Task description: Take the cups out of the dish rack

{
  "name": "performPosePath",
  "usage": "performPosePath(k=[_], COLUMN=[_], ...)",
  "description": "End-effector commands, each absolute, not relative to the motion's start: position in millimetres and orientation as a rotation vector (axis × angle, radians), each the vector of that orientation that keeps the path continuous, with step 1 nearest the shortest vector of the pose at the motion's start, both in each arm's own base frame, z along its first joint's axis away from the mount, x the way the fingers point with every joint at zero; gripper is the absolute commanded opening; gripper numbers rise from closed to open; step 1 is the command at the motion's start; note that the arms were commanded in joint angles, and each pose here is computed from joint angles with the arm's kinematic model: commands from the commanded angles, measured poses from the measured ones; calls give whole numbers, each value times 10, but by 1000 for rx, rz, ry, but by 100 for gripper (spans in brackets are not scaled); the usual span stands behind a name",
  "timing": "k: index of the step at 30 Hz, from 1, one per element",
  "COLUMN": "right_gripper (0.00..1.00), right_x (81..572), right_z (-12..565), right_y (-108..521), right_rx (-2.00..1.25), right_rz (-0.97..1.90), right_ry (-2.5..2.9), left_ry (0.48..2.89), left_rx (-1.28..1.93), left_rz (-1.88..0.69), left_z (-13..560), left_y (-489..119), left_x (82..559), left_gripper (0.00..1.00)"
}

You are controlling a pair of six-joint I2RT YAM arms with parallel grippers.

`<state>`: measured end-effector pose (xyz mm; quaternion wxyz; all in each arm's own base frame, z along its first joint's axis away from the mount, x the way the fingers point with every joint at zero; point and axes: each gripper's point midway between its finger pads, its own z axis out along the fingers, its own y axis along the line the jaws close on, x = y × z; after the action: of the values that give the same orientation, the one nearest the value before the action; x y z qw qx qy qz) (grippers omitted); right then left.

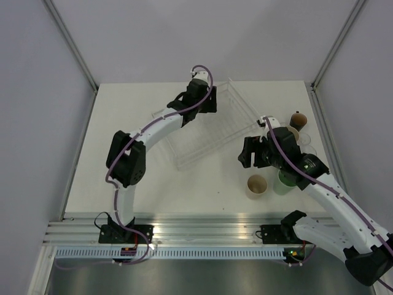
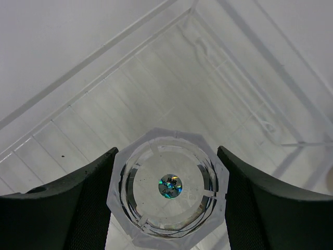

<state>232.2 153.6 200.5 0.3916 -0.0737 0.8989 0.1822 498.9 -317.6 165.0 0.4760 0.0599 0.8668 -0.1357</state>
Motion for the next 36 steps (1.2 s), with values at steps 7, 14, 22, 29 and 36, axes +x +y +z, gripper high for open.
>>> performPosePath(k=[7,14,22,29,36], right_gripper=[80,80,81,82,82], right_x=[2496,2566,2677,2806,2802], right_z=[2322,2597,2766,2825,2862], right_y=[1683,1905,2201,2303,2474], right_rx=[-136,-119,-132,-160,-197], right_rz=[577,754,933,953,1041], right_ry=[2108,1937,1813,1751,1727], left_ry=[1870,1788,1673,1614,1634], left_rx=[-52,-2,-3,-94,-96], left_rz=[-1084,-1614,-2051,-2261,-2241], left_z=[3072,3362,3496,3416,3367], left_y=[-2908,-2822,-2719,-2606,-2588], left_x=[4590,3787,3113,2880,2802], left_gripper=[2,2,2,2,2])
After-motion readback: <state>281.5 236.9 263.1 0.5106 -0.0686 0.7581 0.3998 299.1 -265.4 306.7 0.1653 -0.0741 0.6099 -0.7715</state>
